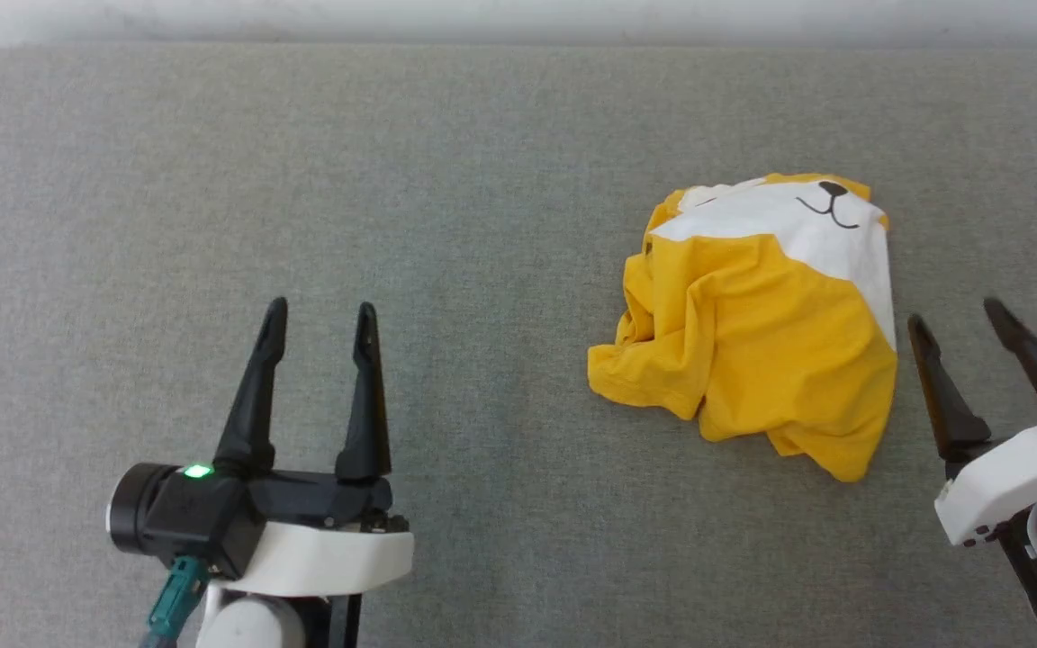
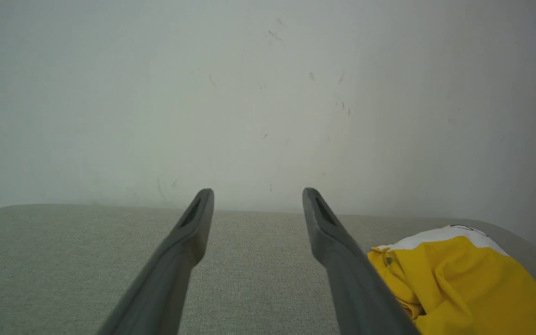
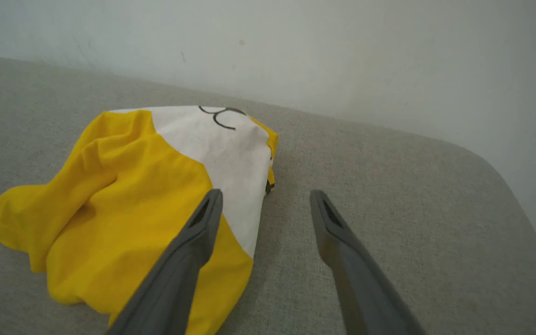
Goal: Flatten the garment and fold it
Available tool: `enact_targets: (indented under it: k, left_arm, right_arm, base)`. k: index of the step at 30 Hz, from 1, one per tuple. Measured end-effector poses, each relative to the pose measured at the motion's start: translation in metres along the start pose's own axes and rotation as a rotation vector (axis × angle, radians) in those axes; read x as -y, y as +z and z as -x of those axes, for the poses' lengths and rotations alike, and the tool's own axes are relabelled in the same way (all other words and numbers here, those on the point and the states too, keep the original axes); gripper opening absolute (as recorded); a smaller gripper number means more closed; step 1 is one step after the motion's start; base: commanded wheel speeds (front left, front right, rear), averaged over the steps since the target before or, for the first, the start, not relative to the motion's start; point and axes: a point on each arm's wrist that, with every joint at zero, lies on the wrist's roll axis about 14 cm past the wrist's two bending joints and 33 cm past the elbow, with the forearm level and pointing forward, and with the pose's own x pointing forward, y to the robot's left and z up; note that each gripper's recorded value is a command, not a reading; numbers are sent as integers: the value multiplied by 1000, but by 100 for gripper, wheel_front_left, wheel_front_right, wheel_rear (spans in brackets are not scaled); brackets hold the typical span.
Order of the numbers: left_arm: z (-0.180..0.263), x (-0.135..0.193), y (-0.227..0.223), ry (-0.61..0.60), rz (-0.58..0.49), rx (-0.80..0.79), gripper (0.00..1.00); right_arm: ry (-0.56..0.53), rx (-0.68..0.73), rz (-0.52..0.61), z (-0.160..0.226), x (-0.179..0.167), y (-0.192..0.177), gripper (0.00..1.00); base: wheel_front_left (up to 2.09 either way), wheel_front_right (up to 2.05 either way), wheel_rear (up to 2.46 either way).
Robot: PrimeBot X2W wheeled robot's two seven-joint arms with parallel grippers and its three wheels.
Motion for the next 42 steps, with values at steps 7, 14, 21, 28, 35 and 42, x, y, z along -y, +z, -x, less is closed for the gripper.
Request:
enact_targets:
  k: [7,14,21,28,35,42]
  left_arm:
    - [4,-8,-13,34,6,-38,100]
    - [9,-23,-16,73,-14,-53,100]
    - [12,-26,-13,82,-15,-47,100]
    - [12,-20,0,65,-2,-11,100]
    - [16,-19,10,66,11,15,100]
    - [20,-20,6,76,33,-2,100]
  right_arm:
    - [52,-232,-31,-10,-5,-66,100]
    - [133,-307,-94,-23,-34,-95,87]
    - [95,-214,-110,-32,-21,-73,0]
    - [-45,76,41,-32,47,37,0]
    - [53,305,186,-24,14,144,0]
    - [481,172,158,-24,-131,103,0]
  base:
    - [0,0,0]
    - [0,0,0]
    - [0,0,0]
    - [0,0,0]
    - [0,0,0]
    - [0,0,0]
